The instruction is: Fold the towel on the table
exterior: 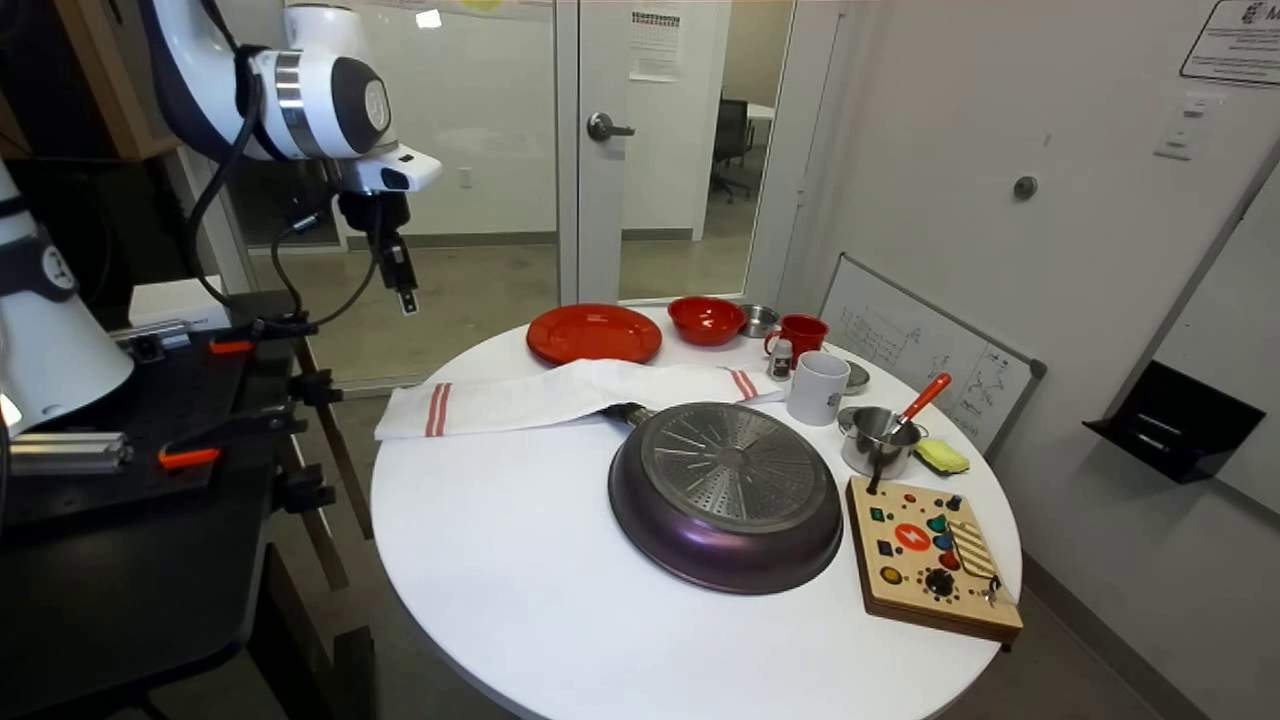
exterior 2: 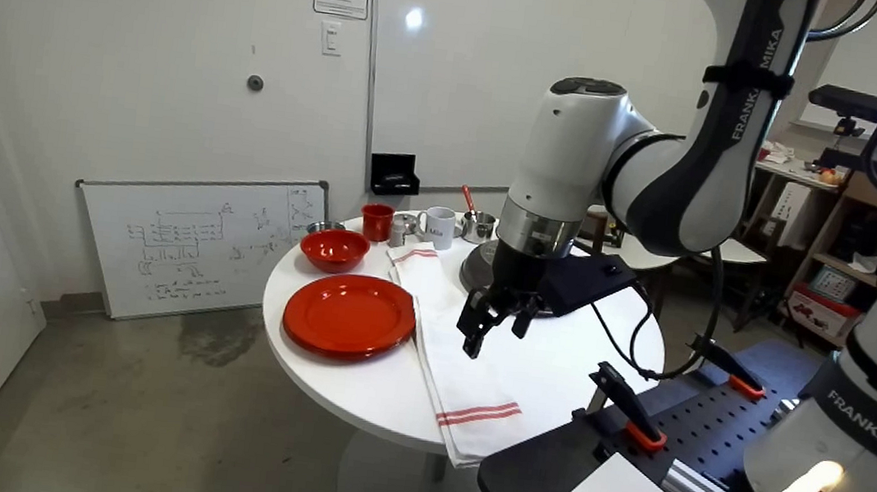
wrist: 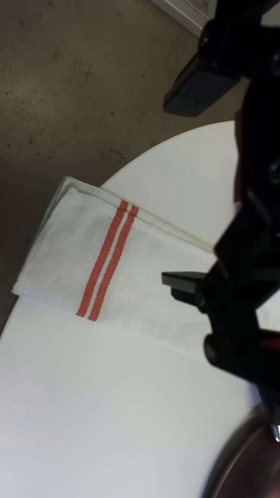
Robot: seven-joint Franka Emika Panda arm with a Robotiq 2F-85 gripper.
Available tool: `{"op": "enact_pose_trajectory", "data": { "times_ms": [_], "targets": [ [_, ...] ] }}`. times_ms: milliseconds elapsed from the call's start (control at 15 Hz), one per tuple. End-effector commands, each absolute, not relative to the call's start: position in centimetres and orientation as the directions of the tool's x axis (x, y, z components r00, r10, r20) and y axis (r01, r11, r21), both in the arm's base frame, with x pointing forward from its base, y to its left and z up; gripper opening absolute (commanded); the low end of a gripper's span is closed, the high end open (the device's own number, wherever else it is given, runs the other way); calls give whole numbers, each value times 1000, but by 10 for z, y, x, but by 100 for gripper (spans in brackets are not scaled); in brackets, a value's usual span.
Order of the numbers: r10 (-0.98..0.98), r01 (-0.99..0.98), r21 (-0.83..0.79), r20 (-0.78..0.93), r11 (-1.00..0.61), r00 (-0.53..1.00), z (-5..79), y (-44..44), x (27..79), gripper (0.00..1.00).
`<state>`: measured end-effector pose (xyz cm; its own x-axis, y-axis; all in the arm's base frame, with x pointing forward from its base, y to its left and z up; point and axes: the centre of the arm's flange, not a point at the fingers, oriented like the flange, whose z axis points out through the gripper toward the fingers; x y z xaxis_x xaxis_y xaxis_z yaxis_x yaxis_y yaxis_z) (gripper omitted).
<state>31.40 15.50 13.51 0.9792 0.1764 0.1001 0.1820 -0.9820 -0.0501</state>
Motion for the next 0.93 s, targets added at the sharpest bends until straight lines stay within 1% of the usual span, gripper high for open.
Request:
{"op": "enact_pose_trajectory", "data": {
  "times_ms": [0, 200, 400, 733, 867],
  "targets": [
    [173, 176, -76, 46, -982, 984, 107, 168, 345, 100],
    [166, 166, -80, 6, -983, 986, 78, 181, 365, 100],
    [140, 139, -34, -34, -990, 990, 56, 187, 379, 100],
    [58, 62, 43, -80, -997, 995, 29, 171, 404, 100],
    [21, 25, 47, -93, -999, 995, 20, 159, 412, 100]
  ]
}}
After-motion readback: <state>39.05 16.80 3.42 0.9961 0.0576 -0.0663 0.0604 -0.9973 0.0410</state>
